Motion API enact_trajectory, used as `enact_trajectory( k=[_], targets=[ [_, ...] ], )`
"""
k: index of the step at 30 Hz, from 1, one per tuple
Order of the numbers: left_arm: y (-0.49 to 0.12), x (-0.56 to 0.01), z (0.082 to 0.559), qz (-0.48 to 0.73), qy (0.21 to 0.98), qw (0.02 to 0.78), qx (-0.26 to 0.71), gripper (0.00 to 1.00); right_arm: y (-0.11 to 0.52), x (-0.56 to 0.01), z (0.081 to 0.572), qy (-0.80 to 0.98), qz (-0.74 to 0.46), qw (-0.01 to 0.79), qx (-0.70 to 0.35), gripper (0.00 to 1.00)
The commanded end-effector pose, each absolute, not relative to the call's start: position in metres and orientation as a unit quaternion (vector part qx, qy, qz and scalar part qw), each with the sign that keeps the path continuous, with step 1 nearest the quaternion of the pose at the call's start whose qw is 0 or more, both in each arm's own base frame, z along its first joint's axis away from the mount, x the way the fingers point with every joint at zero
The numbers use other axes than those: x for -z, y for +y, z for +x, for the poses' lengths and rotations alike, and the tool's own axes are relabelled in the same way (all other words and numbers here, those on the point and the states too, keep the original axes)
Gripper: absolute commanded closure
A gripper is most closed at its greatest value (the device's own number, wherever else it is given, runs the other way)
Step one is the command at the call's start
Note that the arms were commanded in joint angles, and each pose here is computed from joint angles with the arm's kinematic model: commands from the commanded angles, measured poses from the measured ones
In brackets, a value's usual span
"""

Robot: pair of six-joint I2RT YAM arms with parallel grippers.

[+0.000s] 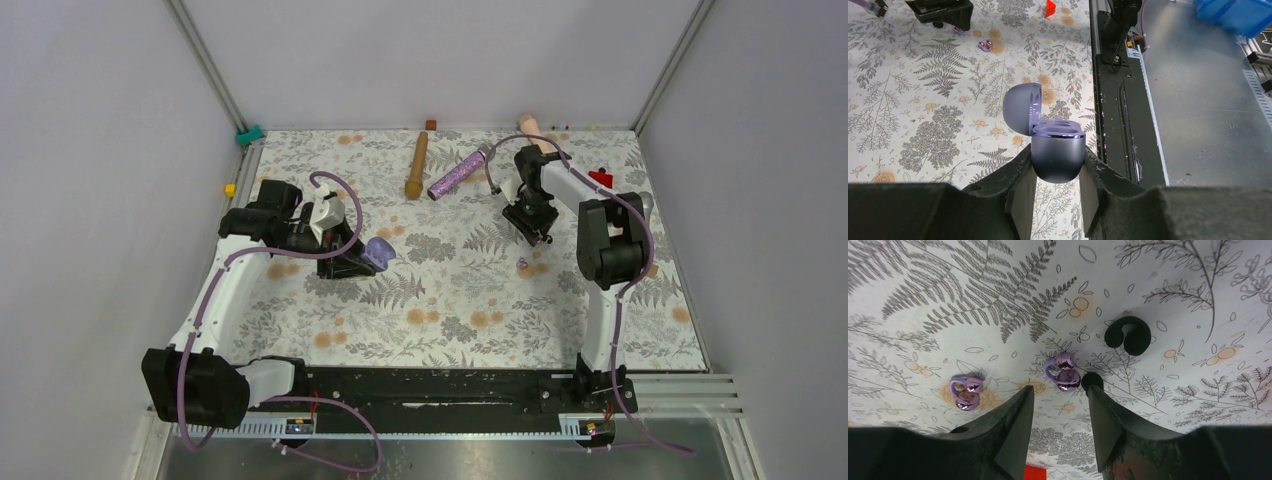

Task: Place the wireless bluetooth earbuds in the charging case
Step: Pick up the earbud from the center of the board.

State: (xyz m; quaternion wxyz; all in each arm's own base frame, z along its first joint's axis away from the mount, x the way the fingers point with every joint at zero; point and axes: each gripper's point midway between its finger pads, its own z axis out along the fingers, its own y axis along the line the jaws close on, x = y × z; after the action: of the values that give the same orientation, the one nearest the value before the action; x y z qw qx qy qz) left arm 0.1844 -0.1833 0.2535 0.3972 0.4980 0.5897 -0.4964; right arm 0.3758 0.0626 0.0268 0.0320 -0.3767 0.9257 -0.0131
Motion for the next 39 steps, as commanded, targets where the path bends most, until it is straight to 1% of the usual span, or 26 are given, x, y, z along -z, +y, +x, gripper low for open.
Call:
enact_trajectory(
  k=[1, 14, 31, 35, 39],
  targets=[
    [-0.186, -0.267, 0.184, 0.501, 0.562, 0.418, 0.509, 0.98, 0.051, -0.034, 0.375, 0.915, -0.399, 0.039, 0.046, 0.48],
    [-0.186, -0.266, 0.186, 0.499, 0.563, 0.416, 0.511, 0.98, 0.055, -0.031, 0.38, 0.909, -0.411, 0.044, 0.054, 0.48],
    [-0.186, -0.267, 0.185, 0.501, 0.561, 0.418, 0.51, 0.98, 0.053, -0.031, 0.372, 0.893, -0.442, -0.009, 0.083, 0.51],
    [-0.186, -0.267, 0.185, 0.5, 0.561, 0.418, 0.51, 0.98, 0.054, -0.031, 0.371, 0.888, -0.451, -0.01, 0.087, 0.51],
    [-0.186, -0.266, 0.185, 0.501, 0.561, 0.418, 0.509, 0.98, 0.058, -0.032, 0.372, 0.882, -0.463, 0.006, 0.089, 0.5]
  ],
)
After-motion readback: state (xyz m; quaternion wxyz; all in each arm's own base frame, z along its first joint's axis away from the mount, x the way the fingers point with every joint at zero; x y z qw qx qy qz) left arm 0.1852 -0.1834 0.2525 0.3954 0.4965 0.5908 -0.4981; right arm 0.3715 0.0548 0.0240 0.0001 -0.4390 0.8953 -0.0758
